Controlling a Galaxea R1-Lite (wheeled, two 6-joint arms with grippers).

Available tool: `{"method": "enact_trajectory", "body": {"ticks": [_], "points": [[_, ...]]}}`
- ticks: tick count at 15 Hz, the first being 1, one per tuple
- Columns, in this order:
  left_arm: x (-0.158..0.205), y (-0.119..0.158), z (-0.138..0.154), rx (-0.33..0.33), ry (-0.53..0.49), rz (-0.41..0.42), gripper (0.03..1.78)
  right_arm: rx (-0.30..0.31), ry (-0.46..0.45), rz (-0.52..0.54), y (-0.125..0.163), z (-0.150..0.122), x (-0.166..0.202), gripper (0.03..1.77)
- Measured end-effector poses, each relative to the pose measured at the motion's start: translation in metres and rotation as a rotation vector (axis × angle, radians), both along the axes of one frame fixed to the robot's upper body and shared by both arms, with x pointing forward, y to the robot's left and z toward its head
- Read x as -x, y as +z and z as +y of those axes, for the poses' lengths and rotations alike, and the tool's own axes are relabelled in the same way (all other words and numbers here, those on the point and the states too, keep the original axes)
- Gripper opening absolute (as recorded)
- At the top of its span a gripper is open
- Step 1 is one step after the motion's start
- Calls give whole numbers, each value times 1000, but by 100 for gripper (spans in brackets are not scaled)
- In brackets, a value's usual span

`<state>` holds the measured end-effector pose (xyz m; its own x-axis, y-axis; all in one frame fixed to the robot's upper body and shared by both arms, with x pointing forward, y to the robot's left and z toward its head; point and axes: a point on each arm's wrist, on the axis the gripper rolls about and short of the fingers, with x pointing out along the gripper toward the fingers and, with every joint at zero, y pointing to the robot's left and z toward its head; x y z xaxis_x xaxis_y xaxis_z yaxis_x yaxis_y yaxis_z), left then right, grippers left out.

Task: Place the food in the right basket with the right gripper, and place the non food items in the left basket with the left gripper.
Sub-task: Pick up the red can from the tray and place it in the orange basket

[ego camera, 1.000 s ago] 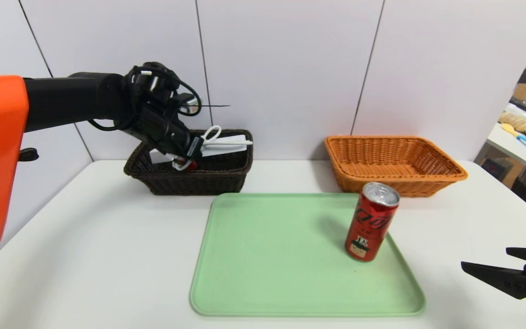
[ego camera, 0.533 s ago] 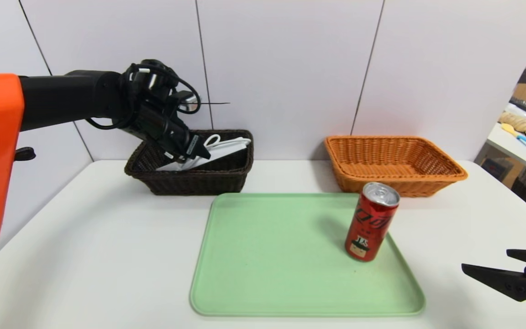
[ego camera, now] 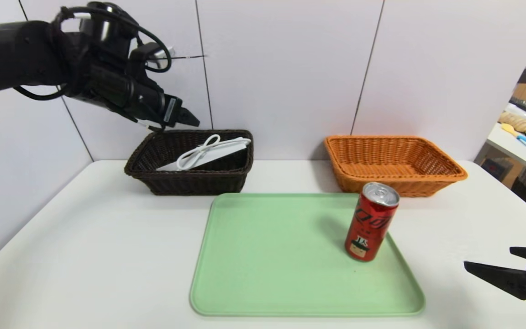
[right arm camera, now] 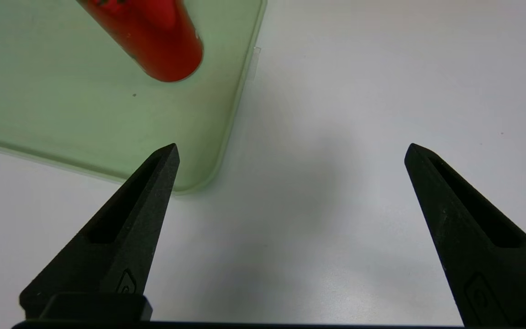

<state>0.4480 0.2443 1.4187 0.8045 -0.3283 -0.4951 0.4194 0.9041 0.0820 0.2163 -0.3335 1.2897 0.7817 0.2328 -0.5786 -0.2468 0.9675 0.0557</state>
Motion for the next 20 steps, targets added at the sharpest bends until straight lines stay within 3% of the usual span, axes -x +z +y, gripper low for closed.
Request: {"method": "enact_trajectory", "body": {"ticks": [2, 6, 12, 15, 18, 20], "points": [[30, 9, -6, 5, -29, 39, 155, 2, 6, -18, 4, 0, -1, 171], [91, -5, -29, -18, -149, 156, 161, 28, 30, -50, 12, 1, -5, 171], [151, -44, -51, -35, -306, 191, 166, 39, 74, -59, 10, 4, -5, 171], [162, -73, -52, -17, -340, 132, 167, 10, 133, -130, 4, 7, -8, 171], [164, -92, -58, 26, -396, -30, 168, -18, 207, -190, -4, 11, -13, 171], [162, -94, -61, 48, -410, -87, 169, -23, 244, -188, -7, 16, -18, 171]]}}
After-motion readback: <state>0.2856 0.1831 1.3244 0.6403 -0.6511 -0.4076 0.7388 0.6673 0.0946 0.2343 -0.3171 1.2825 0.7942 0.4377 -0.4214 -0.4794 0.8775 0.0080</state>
